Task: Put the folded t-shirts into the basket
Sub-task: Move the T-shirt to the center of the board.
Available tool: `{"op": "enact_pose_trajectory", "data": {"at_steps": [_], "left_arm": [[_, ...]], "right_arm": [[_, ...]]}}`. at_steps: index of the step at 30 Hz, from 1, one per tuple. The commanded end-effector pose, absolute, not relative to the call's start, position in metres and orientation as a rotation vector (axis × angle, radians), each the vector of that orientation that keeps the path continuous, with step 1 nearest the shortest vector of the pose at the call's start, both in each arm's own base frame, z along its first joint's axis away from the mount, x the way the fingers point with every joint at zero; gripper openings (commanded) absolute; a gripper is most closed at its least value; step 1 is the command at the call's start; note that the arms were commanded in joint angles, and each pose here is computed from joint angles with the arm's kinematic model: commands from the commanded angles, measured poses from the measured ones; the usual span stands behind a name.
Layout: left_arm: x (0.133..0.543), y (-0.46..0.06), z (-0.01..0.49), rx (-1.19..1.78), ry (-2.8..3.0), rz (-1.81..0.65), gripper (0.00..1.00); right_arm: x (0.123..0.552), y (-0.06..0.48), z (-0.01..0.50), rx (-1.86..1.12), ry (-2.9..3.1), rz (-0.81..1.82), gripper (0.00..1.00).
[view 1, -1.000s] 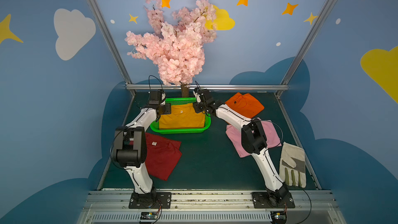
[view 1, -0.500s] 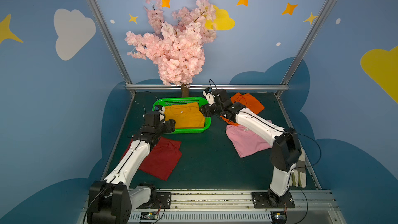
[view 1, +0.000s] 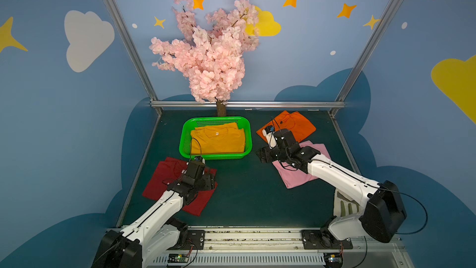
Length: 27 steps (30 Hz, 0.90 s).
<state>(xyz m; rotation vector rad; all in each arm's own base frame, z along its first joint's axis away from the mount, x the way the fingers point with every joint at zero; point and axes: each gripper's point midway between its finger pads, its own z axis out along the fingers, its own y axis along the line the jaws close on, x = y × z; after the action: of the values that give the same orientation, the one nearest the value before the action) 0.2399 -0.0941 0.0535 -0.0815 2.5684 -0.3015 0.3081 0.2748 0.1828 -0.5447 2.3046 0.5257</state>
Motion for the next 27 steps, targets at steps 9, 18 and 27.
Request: {"op": "enact_pose_trajectory", "data": {"at_steps": [9,18,27], "left_arm": [[0.235,-0.106,0.034,-0.063,2.668,-0.301,0.76],[0.23,-0.125,0.011,-0.143,2.738,-0.435,0.78],[0.223,-0.138,-0.001,-0.102,2.783,-0.444,0.77]], "right_arm": [[0.275,0.237,0.162,-0.518,2.474,0.418,0.75],[0.26,0.224,0.167,-0.457,2.463,0.448,0.76],[0.255,0.217,0.161,-0.458,2.463,0.437,0.76]]}}
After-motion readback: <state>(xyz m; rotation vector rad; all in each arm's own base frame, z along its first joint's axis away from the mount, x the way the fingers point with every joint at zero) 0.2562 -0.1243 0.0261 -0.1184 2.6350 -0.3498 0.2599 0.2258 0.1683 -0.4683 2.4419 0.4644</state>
